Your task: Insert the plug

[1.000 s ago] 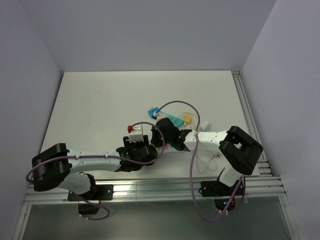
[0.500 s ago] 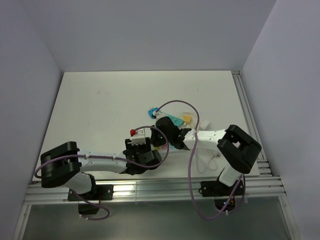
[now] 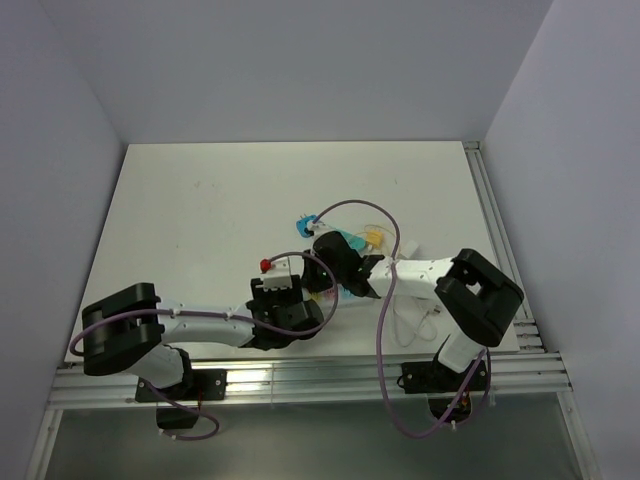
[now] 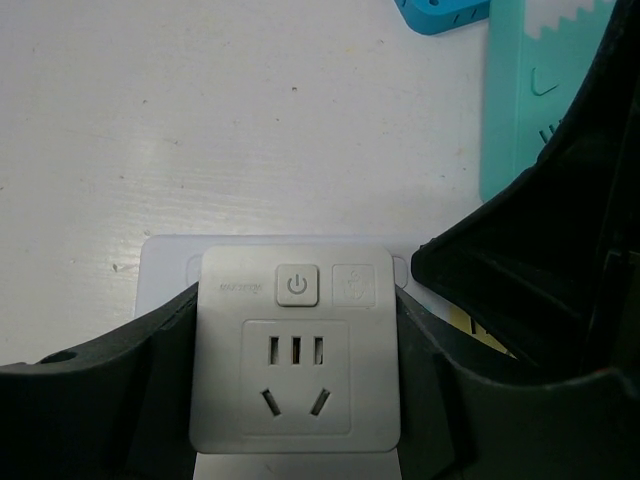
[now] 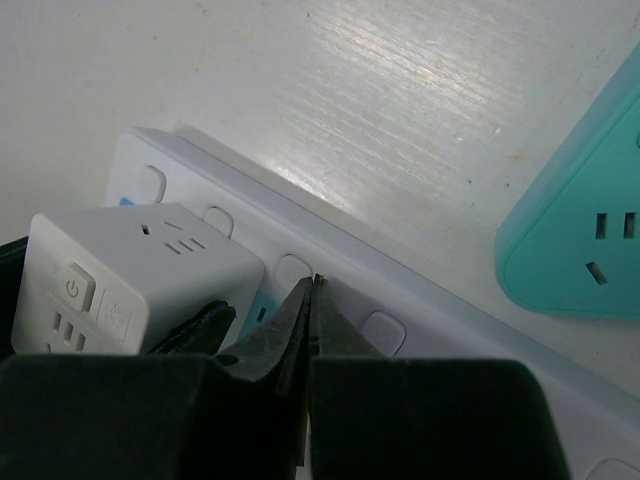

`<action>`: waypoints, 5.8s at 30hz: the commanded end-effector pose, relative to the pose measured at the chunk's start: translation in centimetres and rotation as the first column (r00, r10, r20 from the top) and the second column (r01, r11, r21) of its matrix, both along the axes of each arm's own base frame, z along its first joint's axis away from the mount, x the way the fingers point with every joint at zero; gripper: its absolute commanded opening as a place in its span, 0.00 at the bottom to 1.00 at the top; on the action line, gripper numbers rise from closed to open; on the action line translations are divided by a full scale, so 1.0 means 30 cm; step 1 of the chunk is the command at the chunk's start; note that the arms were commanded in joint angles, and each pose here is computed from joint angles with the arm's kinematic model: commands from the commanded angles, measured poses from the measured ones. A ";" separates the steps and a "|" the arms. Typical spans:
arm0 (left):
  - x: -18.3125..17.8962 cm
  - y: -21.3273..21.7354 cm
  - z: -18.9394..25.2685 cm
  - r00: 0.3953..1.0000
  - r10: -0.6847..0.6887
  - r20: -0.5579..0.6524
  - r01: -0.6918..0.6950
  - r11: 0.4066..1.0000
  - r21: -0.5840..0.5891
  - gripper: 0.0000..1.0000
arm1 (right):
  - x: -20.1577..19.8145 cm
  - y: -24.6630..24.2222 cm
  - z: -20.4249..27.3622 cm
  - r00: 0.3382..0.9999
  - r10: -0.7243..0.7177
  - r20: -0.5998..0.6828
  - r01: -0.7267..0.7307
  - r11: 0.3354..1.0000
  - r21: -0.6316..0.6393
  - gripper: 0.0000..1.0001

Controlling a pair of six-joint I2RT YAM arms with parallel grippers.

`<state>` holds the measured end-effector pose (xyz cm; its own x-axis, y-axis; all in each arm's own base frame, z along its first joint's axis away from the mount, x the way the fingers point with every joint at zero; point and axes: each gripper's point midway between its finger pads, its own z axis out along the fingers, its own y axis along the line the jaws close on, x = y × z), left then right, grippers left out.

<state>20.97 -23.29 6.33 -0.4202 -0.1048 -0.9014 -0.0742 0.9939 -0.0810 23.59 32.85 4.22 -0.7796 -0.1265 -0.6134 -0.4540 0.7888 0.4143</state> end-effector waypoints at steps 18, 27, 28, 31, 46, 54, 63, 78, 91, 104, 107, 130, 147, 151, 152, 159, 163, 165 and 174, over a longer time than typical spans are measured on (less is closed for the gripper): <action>-0.050 -0.037 0.116 0.982 -0.093 -0.164 0.078 0.993 -0.091 0.99 | -0.002 -0.146 0.023 0.997 -0.062 -0.055 0.056 0.992 -0.112 0.00; 0.026 0.011 0.281 0.994 -0.070 -0.084 0.056 0.986 -0.154 0.99 | -0.009 -0.194 0.061 0.996 -0.086 -0.035 0.082 0.992 -0.094 0.01; 0.031 0.017 0.291 0.994 -0.069 -0.083 0.055 0.985 -0.166 1.00 | -0.021 -0.203 0.058 0.996 -0.080 -0.044 0.076 0.992 -0.099 0.03; 0.036 0.059 0.325 0.996 -0.033 -0.080 0.015 0.974 -0.226 0.99 | -0.052 -0.217 0.083 0.997 -0.066 -0.041 0.063 0.995 -0.073 0.13; 0.033 0.093 0.253 0.987 -0.102 -0.126 0.041 0.909 -0.415 0.99 | -0.138 -0.178 0.220 0.999 0.009 -0.047 -0.007 0.999 0.054 0.41; 0.021 0.097 0.229 0.978 -0.161 -0.132 0.070 0.853 -0.517 0.99 | -0.181 -0.059 0.261 0.989 0.094 -0.118 -0.071 0.979 0.189 0.55; -0.049 0.127 0.216 0.970 -0.206 -0.128 0.088 0.791 -0.605 0.81 | -0.212 0.049 0.264 0.974 0.161 -0.159 -0.111 0.952 0.284 0.54; -0.058 0.104 0.058 0.965 -0.194 -0.174 0.029 0.745 -0.667 0.40 | -0.103 0.144 0.152 0.975 0.140 -0.173 -0.107 0.977 0.187 0.43; 0.068 0.172 0.079 0.981 -0.159 -0.114 0.049 0.763 -0.645 0.36 | 0.038 0.237 0.148 0.980 0.177 -0.092 -0.159 0.972 0.171 0.50; 0.090 0.265 0.252 0.993 -0.107 -0.050 0.056 0.800 -0.597 0.68 | 0.054 -0.002 0.382 0.996 0.077 0.036 -0.083 0.975 0.204 0.76; 0.090 0.255 0.300 0.991 -0.130 -0.022 0.090 0.793 -0.602 0.71 | 0.100 -0.092 0.372 0.998 -0.037 0.045 0.030 0.988 0.148 0.76; 0.106 0.221 0.390 0.976 -0.218 0.018 0.192 0.817 -0.543 0.92 | 0.576 -0.128 0.310 0.966 -0.072 0.249 0.131 0.964 -0.230 0.84; 0.093 0.233 0.402 0.972 -0.235 0.019 0.208 0.818 -0.537 0.94 | 0.668 -0.060 0.086 0.990 0.009 0.142 0.050 0.912 -0.407 0.92; 0.096 0.229 0.388 0.970 -0.241 0.014 0.210 0.814 -0.541 0.94 | 0.660 -0.058 0.058 0.990 0.025 0.137 0.036 0.903 -0.428 0.91; 0.098 0.229 0.389 0.971 -0.241 0.014 0.210 0.814 -0.542 0.93 | 0.656 -0.062 0.052 0.991 0.025 0.130 0.035 0.898 -0.438 0.91; 0.103 0.232 0.392 0.971 -0.240 0.018 0.211 0.813 -0.542 0.94 | 0.639 -0.042 -0.010 0.994 0.058 0.091 -0.009 0.883 -0.469 0.90; 0.104 0.235 0.392 0.971 -0.239 0.016 0.209 0.813 -0.543 0.93 | 0.647 -0.054 -0.047 0.996 0.044 0.073 -0.001 0.866 -0.501 0.89; 0.104 0.242 0.391 0.972 -0.234 0.016 0.205 0.817 -0.540 0.93 | 0.648 -0.052 -0.055 0.997 0.040 0.071 0.001 0.866 -0.500 0.84; 0.110 0.256 0.388 0.976 -0.219 0.014 0.192 0.822 -0.536 0.93 | 0.690 -0.026 0.121 0.979 0.004 0.202 0.080 0.911 -0.404 0.63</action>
<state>23.74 -15.44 16.31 -0.5603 -0.4612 -0.6880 0.0701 0.8013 -0.5942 42.92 31.26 2.28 -0.7323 -0.4197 -0.5363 -0.4734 0.8799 -0.0422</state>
